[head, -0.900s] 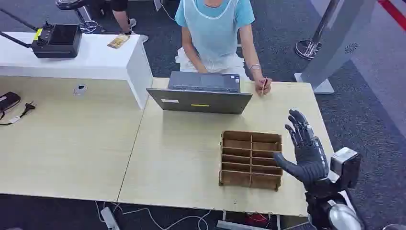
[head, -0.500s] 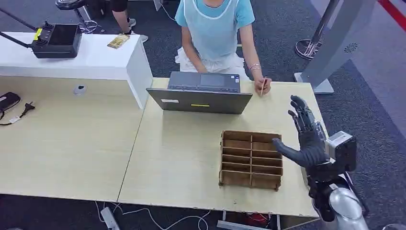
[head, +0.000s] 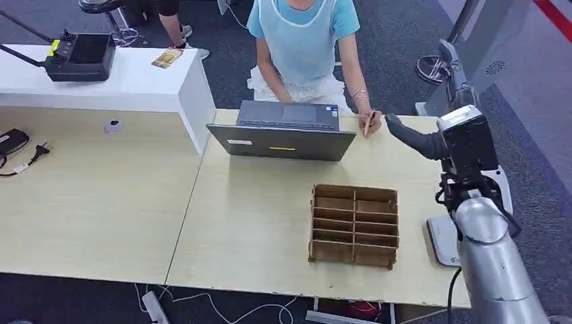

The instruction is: Pass the card to the sensor for recognition and then transmit it.

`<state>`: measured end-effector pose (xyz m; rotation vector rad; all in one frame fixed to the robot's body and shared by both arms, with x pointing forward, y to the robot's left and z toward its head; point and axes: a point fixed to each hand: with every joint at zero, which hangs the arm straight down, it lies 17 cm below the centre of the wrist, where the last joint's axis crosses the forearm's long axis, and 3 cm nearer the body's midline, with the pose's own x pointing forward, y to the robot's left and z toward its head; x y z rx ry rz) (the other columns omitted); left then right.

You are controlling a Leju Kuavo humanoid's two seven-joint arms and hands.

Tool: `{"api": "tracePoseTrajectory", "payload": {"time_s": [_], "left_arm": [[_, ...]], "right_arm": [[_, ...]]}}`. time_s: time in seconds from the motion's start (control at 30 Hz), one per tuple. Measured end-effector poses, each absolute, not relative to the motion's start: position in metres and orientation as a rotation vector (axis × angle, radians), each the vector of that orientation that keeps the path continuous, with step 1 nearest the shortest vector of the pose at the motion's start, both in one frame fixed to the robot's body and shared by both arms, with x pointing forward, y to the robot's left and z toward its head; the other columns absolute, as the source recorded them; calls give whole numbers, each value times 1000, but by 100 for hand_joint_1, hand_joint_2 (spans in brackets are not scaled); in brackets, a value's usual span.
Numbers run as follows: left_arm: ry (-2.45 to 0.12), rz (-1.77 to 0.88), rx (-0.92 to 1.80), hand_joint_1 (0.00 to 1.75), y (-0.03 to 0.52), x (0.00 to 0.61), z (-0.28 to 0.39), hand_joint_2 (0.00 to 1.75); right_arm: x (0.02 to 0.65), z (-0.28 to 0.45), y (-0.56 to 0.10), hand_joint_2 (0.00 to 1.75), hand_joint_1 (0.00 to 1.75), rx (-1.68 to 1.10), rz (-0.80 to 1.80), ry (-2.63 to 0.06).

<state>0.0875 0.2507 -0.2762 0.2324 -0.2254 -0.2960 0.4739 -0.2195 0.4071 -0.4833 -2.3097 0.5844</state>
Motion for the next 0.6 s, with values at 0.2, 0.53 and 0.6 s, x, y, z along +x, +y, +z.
{"api": "tracePoseTrajectory", "payload": {"time_s": [0.2,0.53,0.6], "left_arm": [[-225,-301,227,0,250,87,-276,0],[-227,-369,211,0,244,89,-276,0],[-227,-382,205,0,242,90,-276,0]], "right_arm": [[484,424,-216,175,0,-661,634,-2308],[548,484,-226,175,0,-1018,733,-2159],[565,485,-225,175,0,-1064,809,-2092]]}}
